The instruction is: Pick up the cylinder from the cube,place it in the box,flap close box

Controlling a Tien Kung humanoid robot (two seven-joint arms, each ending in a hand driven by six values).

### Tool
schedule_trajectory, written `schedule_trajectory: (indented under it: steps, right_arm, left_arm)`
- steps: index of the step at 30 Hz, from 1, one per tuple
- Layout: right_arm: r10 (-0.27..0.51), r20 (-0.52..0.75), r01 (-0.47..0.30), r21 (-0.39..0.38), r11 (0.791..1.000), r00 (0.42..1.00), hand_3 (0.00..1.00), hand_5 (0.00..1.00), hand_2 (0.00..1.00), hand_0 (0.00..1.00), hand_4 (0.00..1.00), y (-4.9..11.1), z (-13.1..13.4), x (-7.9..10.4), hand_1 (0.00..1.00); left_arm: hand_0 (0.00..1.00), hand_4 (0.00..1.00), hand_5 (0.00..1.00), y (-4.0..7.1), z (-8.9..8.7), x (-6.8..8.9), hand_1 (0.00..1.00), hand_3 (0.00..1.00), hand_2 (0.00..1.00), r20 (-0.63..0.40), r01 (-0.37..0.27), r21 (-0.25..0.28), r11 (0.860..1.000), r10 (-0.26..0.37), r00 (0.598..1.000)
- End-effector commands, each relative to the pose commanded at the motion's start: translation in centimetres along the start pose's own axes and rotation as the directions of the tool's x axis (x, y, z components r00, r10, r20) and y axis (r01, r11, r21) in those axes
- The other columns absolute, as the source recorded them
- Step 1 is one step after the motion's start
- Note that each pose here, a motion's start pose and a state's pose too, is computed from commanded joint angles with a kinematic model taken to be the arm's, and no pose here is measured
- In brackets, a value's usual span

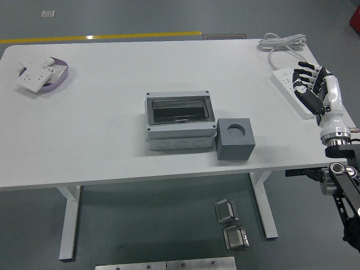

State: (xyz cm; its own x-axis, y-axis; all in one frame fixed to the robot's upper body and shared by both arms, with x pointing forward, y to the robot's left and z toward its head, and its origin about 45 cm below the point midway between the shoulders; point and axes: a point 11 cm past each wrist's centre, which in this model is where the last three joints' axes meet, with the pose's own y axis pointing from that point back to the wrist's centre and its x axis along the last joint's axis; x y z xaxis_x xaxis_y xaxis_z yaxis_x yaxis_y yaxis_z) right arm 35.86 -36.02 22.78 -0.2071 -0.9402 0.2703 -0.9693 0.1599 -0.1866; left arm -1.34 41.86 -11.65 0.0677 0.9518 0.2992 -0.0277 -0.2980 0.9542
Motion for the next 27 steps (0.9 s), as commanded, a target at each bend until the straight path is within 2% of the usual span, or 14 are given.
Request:
schedule_trajectory:
  steps: [8, 15, 27]
  right_arm:
    - [0.016, 0.0, -0.016, 0.008, 1.0, 1.0, 0.675, 0.267, 0.658, 0.586, 0.607, -0.2, -0.3, 0.4, 0.645]
    - [0.026, 0.082, -0.027, 0.001, 1.0, 0.996, 0.678, 0.282, 0.66, 0.594, 0.631, 0.0, -0.3, 0.8, 0.647]
    - [0.049, 0.095, -0.049, -0.004, 0.999, 0.994, 0.677, 0.285, 0.66, 0.593, 0.639, 0.2, -0.1, 1.5, 0.643]
  left_arm:
    - [0.598, 0.679, 0.296, 0.0, 0.3, 1.1, 0.621, 0.609, 0.599, 0.003, -0.019, -0.009, 1.0, 0.019, 1.0]
    - [0.598, 0.678, 0.297, 0.0, 0.3, 0.6, 0.621, 0.608, 0.6, -0.004, -0.01, -0.008, 1.0, 0.009, 1.0]
    - [0.598, 0.678, 0.298, 0.0, 1.0, 0.7, 0.621, 0.609, 0.6, -0.023, -0.01, -0.021, 1.0, 0.009, 1.0]
